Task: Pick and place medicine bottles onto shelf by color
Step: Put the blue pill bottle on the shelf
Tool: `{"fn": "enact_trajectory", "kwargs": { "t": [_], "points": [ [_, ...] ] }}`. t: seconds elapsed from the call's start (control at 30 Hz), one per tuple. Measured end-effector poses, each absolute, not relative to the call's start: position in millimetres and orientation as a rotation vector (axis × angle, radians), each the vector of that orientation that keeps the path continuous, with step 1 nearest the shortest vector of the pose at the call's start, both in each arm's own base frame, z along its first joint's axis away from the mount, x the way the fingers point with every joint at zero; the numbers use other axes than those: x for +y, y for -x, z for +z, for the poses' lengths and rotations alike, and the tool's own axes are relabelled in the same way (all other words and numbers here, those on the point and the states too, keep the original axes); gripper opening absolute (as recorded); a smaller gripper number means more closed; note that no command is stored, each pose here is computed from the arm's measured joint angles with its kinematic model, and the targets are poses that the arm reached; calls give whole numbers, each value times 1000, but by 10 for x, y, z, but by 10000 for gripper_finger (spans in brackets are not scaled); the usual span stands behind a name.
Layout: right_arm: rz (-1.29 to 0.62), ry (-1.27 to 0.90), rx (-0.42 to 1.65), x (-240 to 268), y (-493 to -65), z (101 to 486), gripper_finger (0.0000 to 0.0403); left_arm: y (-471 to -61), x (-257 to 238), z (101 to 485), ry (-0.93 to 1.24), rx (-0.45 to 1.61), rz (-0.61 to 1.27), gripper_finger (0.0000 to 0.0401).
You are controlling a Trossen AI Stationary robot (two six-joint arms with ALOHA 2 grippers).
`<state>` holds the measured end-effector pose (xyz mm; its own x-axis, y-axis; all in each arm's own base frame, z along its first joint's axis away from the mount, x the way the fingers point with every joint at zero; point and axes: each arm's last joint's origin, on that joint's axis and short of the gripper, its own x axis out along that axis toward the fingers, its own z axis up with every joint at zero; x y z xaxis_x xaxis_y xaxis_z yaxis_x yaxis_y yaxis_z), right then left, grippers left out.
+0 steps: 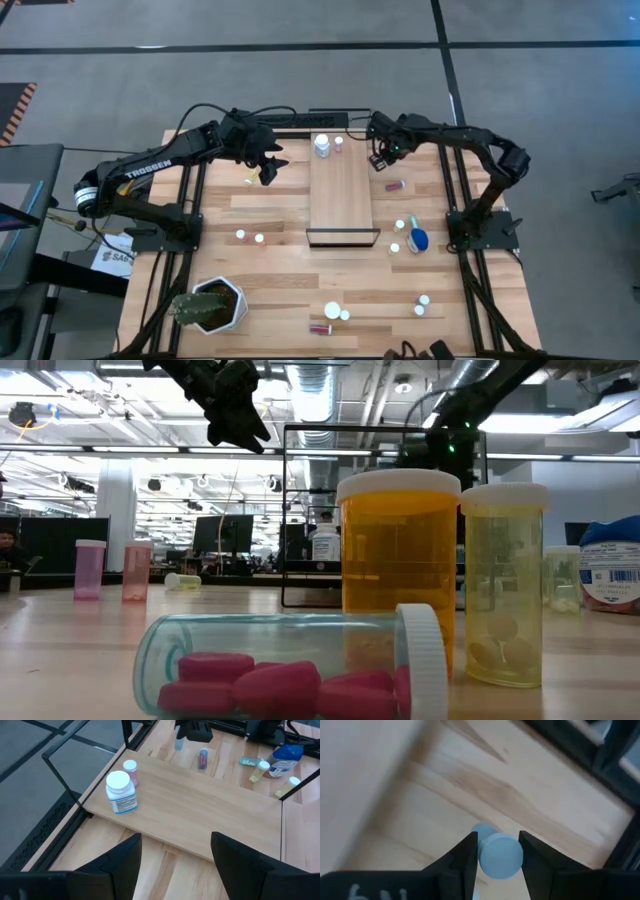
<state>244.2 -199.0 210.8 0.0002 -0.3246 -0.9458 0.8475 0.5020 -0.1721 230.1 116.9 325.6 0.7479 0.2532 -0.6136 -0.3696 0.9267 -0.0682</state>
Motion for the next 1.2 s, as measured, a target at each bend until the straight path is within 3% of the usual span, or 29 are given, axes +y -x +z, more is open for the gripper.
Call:
{"fn": "enact_trajectory", "kwargs": {
  "t": [0.43,1.2],
  "points": [
    [-839,-351,1022,-1819,-2957,2651,146,-2302,1169,3255,186,642,341,224],
    [-815,-261,924,-2038,-3077,2632,150,-2302,1170,3257,193,639,344,224]
  ]
}}
